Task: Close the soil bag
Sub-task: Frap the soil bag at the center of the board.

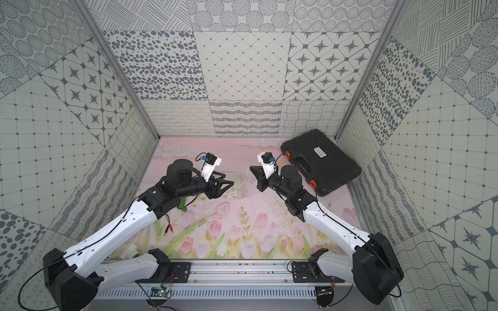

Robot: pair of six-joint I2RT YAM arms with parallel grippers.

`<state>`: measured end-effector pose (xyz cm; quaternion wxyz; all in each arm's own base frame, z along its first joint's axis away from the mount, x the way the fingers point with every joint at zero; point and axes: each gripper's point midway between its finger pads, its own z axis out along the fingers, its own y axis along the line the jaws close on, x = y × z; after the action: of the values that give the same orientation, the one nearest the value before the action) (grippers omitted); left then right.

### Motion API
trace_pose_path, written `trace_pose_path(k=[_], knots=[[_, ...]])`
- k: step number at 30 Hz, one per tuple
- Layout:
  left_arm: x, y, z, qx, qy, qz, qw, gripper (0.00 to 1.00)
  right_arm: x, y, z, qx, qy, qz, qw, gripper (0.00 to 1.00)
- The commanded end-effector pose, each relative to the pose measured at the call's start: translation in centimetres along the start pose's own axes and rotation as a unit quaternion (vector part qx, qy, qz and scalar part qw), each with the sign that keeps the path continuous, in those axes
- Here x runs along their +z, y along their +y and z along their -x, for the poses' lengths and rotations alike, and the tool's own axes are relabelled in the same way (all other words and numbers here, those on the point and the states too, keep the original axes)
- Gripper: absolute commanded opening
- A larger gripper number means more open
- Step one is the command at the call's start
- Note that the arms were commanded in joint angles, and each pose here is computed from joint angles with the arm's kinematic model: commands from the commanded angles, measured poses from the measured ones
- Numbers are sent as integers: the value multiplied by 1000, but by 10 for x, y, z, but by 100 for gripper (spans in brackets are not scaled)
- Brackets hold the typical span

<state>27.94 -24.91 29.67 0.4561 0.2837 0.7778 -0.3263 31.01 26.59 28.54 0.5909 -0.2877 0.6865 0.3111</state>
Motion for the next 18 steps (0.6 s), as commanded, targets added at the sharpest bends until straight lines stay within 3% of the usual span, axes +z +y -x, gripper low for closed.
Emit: trace_pose_path(k=[1, 4, 10, 18], knots=[[-14, -18, 18, -9, 21, -33, 999, 65, -3, 8, 21, -31, -9, 3, 999, 0], [-1, -30, 24, -24, 31, -64, 997, 62, -1, 15, 28, -36, -14, 13, 999, 0], [33, -15, 25, -34, 26, -33, 999, 46, -2, 22, 38, -41, -20, 24, 999, 0], [62, -17, 29, -33, 26, -66, 997, 36, -7, 26, 41, -37, -26, 30, 999, 0]])
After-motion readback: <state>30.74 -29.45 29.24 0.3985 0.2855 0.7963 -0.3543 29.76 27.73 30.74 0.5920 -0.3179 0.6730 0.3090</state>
